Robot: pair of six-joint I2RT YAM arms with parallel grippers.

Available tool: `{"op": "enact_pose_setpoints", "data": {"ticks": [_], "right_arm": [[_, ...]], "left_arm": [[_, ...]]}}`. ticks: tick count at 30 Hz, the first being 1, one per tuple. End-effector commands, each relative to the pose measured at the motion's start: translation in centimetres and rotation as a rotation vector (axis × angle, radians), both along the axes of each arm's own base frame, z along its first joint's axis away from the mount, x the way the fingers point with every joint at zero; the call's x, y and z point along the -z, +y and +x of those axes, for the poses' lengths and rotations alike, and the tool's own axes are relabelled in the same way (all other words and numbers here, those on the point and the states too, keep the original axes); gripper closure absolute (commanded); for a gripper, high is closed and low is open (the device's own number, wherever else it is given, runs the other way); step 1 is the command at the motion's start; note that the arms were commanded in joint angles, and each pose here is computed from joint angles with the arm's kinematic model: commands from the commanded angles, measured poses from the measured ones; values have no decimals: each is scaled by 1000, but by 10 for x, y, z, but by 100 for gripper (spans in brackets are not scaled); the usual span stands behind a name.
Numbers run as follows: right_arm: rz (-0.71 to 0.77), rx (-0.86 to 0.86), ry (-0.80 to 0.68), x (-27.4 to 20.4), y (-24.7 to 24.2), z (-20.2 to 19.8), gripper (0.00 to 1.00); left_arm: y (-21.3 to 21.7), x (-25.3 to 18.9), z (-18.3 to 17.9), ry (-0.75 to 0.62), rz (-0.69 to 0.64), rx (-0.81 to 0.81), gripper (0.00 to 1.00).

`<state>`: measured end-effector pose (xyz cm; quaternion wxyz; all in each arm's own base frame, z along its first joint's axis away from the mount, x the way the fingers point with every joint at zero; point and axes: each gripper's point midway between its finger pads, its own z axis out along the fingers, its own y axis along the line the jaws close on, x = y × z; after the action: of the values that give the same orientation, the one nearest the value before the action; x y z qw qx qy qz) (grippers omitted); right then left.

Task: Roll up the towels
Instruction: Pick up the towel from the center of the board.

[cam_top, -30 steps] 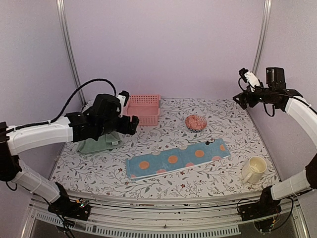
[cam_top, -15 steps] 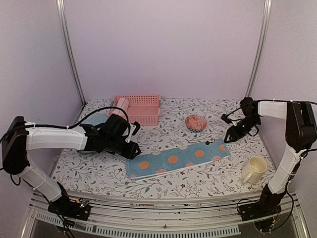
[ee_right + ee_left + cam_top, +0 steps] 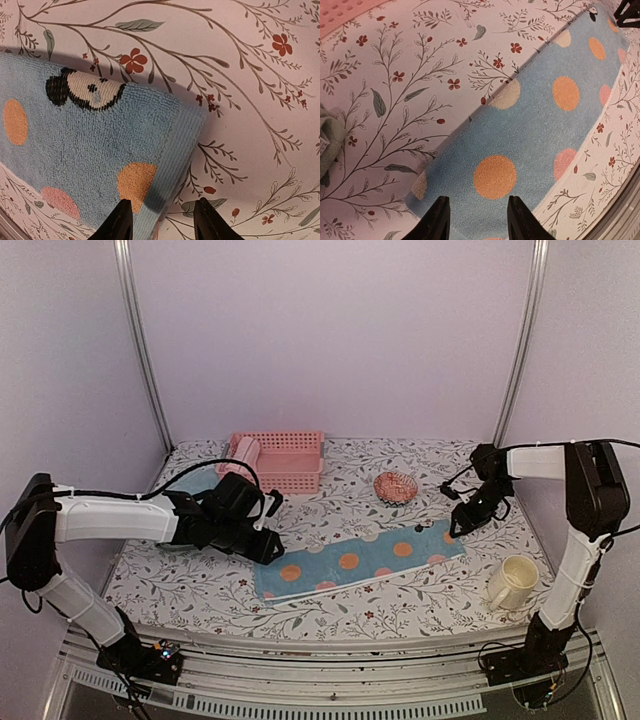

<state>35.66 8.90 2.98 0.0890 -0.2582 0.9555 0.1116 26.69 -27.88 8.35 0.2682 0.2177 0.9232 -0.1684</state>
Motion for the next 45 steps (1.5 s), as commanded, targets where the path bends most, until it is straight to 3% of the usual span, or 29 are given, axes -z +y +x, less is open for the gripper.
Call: {"op": "enact_pose_setpoints", "data": {"ticks": [1, 6, 14, 20, 30, 36, 42, 45], "right_arm": [[-53, 12, -29, 2, 3, 13, 56], [-98, 7, -11, 13, 4, 13, 55], [-285, 73, -36, 22, -36, 24, 55], [-209, 111, 7, 22, -38, 25, 57], [-189, 74, 64, 42, -26, 11, 67], [-154, 58, 94, 49, -17, 6, 79], [-63, 97, 11, 19, -24, 29, 96], [-24, 99, -51, -10, -26, 37, 97]], "left_arm": [[4, 10, -6, 21, 28, -6, 59], [5, 10, -5, 15, 36, -6, 59], [9, 7, -4, -4, 54, -3, 59], [11, 8, -4, -7, 63, -4, 59], [11, 10, -2, -12, 71, -10, 58], [11, 13, 0, -12, 84, -4, 58], [11, 14, -1, -7, 86, -7, 58], [13, 16, -1, -9, 93, -10, 58]]}}
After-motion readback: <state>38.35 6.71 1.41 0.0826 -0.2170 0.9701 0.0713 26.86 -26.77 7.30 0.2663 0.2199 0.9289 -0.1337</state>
